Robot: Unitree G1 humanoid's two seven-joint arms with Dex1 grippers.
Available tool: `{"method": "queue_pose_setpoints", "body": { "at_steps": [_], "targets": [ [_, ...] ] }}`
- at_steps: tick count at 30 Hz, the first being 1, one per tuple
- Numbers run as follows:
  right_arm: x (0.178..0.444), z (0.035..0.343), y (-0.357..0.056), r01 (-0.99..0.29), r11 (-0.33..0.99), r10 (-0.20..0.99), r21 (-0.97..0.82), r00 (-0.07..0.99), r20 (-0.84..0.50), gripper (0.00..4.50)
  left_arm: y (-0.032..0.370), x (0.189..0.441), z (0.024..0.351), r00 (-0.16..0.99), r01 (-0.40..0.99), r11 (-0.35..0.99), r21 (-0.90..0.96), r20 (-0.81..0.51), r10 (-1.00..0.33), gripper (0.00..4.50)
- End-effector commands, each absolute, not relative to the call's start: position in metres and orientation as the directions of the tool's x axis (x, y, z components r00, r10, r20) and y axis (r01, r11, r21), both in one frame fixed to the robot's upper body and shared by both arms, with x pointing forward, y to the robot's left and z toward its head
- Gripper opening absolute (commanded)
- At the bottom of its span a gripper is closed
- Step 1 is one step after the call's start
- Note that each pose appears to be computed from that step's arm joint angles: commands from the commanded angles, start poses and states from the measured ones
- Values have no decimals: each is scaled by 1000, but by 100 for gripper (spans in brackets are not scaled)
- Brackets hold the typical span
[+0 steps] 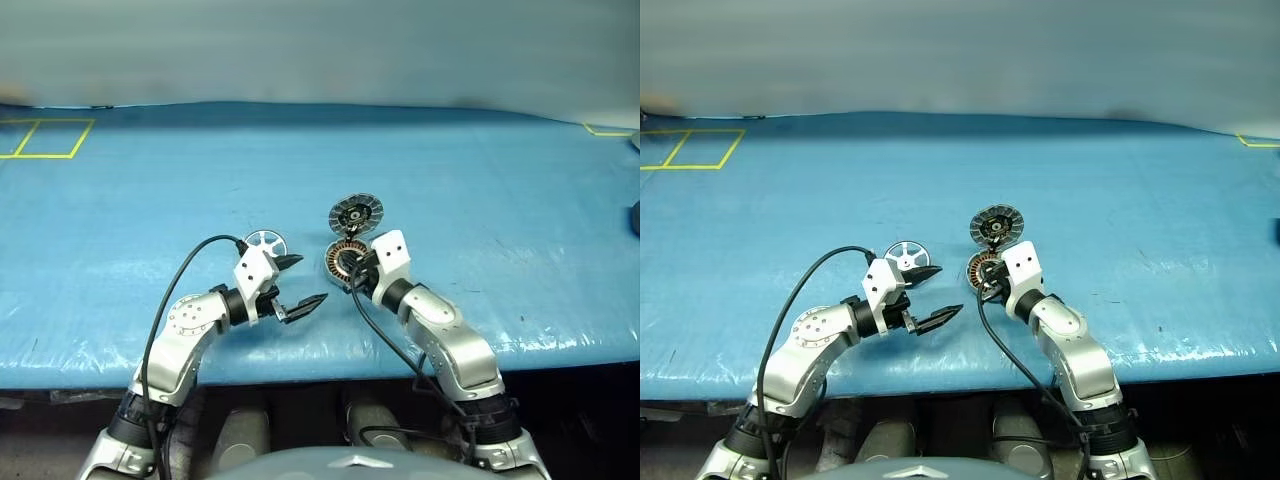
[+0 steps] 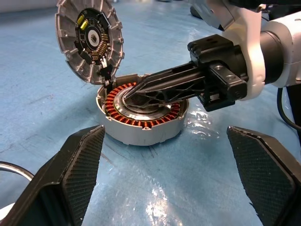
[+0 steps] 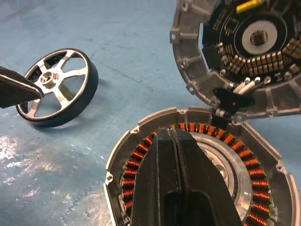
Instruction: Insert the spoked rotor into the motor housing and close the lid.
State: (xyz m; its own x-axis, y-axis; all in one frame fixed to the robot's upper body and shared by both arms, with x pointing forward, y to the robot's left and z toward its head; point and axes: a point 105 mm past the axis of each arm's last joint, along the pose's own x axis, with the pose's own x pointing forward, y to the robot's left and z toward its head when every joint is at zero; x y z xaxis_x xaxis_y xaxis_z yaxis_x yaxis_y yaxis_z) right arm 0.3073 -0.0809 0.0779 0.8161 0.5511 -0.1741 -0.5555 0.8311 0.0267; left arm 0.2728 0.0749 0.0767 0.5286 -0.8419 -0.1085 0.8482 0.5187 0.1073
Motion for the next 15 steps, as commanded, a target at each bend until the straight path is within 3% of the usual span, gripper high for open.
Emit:
{"method": "queue_pose_setpoints", "body": {
  "at_steps": [1, 15],
  "targets": [
    [305, 98, -73, -580, 814, 576, -20, 812, -95, 2, 80, 275, 73, 577, 813, 563, 150, -72, -813, 450],
    [301, 120, -40, -683, 702, 679, -202, 727, -98, 2, 110, 276, 87, 660, 747, 660, 76, 22, -751, 450]
  ]
}}
